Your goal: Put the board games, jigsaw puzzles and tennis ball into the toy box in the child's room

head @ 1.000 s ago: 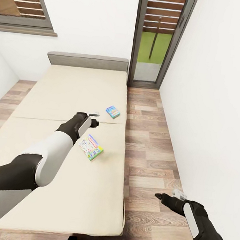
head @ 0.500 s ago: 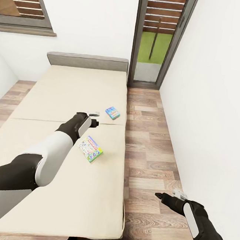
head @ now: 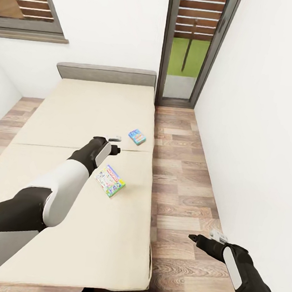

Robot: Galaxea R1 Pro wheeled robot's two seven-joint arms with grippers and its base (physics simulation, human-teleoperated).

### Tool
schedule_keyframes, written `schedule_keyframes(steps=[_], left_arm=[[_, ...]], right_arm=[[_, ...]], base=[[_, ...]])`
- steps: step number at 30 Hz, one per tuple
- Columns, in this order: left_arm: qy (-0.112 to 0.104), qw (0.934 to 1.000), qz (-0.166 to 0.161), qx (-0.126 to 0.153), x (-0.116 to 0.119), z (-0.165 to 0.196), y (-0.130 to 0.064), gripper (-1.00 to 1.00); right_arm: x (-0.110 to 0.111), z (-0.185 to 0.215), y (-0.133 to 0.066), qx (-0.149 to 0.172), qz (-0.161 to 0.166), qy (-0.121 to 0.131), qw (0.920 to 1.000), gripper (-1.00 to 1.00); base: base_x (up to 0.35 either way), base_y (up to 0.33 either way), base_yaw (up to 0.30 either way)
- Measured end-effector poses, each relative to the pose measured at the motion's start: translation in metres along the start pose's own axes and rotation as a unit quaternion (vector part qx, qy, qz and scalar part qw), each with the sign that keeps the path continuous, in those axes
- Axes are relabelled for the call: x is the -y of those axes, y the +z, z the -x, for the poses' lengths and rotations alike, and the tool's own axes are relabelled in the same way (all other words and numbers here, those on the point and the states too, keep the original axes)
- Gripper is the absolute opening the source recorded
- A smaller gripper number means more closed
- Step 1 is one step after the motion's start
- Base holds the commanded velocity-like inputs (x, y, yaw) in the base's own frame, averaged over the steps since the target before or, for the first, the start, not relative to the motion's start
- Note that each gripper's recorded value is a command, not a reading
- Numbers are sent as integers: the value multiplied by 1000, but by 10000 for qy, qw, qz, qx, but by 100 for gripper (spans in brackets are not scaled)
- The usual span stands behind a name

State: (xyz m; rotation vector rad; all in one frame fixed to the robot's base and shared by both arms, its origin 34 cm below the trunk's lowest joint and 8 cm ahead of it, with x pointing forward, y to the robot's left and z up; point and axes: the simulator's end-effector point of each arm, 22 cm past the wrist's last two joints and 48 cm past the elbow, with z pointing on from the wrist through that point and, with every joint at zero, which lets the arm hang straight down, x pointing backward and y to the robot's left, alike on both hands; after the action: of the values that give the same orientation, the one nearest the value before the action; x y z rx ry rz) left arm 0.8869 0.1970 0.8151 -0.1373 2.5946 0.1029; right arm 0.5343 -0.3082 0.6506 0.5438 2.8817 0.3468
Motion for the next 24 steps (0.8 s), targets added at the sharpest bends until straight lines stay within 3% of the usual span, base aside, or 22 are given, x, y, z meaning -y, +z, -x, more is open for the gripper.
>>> schedule_keyframes(steps=[24], left_arm=[[30,9999,20,-102,0,-11,10,100]], right_arm=[[5,-8,6,-97,-44,27,9999,100]], base=[[0,0,0]])
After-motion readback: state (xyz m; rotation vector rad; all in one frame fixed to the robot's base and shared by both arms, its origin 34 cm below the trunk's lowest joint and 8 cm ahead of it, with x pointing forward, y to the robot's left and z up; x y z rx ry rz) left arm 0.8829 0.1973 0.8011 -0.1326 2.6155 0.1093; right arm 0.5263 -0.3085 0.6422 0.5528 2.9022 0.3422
